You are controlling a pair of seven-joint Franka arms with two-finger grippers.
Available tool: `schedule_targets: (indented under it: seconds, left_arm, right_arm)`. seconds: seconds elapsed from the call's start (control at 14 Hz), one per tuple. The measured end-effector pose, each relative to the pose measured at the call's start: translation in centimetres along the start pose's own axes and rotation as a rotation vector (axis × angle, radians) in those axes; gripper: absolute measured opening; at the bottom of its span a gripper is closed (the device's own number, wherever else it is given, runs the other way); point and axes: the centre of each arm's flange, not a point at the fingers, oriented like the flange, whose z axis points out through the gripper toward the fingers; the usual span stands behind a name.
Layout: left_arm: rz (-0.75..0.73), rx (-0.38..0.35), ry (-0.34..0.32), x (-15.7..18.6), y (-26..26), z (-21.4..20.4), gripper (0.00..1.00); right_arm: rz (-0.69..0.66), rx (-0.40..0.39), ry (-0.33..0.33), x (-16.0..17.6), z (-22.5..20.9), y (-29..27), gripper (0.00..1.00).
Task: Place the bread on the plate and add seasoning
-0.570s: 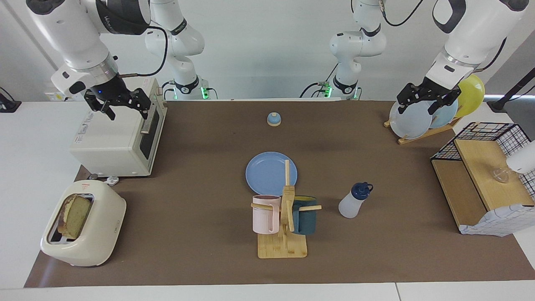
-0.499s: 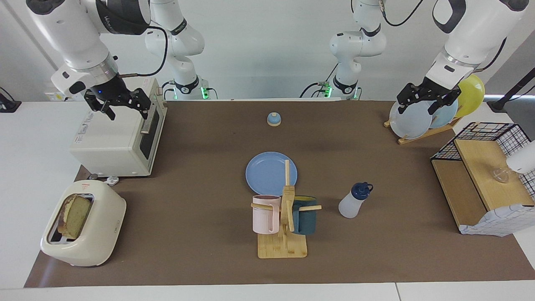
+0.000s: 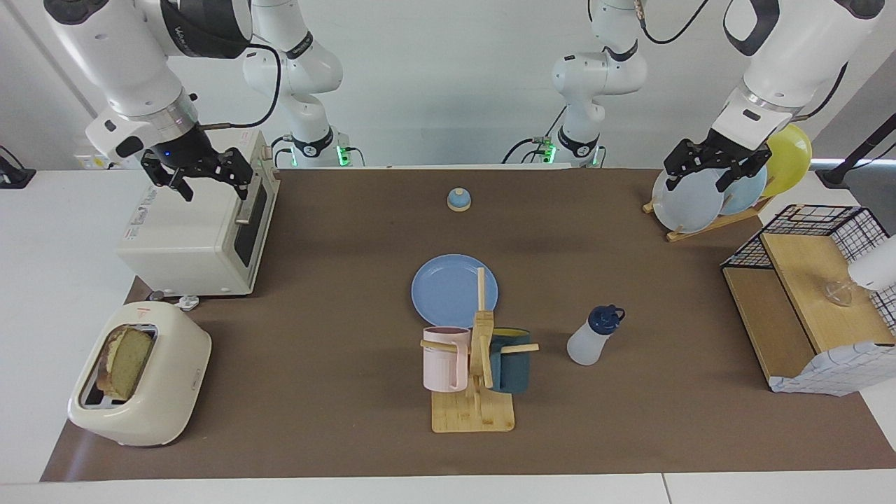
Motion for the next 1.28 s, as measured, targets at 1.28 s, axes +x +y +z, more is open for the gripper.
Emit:
schedule_targets:
  seconds: [1.28]
  left_arm:
    - [0.023, 0.001, -0.003, -0.3, 1.3, 0.2, 1.0]
  right_arm:
    - [0.007, -0.169, 0.456, 9.2, 9.7, 7.6, 1.0]
